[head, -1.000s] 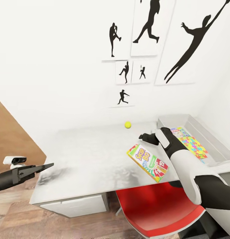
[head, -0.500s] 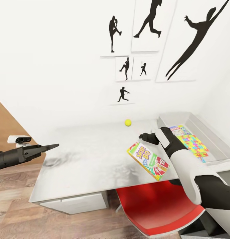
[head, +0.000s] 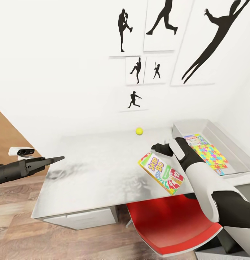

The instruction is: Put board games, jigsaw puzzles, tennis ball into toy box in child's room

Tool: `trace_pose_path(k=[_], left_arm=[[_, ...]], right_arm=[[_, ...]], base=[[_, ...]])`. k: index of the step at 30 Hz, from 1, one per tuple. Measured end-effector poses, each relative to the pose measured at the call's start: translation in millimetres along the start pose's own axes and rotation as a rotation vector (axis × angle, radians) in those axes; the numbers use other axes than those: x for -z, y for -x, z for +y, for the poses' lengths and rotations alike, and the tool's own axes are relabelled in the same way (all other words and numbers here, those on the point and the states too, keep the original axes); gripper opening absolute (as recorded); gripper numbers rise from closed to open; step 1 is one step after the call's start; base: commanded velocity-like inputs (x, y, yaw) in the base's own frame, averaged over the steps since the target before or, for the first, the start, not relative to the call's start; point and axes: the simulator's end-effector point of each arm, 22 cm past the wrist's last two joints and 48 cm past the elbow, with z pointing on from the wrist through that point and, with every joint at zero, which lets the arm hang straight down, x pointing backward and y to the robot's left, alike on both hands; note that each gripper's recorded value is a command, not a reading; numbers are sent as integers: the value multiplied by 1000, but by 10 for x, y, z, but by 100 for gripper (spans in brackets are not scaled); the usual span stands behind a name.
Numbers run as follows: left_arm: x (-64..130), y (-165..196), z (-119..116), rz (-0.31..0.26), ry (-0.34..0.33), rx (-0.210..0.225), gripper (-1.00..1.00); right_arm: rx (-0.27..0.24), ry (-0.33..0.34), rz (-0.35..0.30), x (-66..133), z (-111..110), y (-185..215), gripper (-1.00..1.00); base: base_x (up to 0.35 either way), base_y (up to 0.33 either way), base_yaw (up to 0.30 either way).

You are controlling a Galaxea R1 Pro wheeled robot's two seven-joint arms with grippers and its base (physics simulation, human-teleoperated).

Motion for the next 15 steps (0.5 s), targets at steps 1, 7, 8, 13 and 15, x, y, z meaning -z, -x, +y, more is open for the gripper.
trace_pose_path(k=[1, 7, 8, 13, 15], left_arm=[[0, -2, 7, 0, 1, 1, 100], [-25, 56, 24, -2, -4, -10, 100], [-36, 91, 18, -4, -7, -17, 100], [-131, 285, -37, -2, -28, -64, 100], [-168, 283, -33, 8, -34, -64, 100]], right_arm=[[0, 0, 0, -5, -3, 3, 100], [0, -3, -4, -31, -23, 41, 100], [0, -3, -3, -38, -25, 39, 100], [-1, -4, 2, -80, -33, 20, 100], [-2, -6, 5, -97, -40, 9, 100]], base=[[0, 0, 0], [0, 0, 0], [0, 0, 0], [0, 0, 0], [0, 0, 0]])
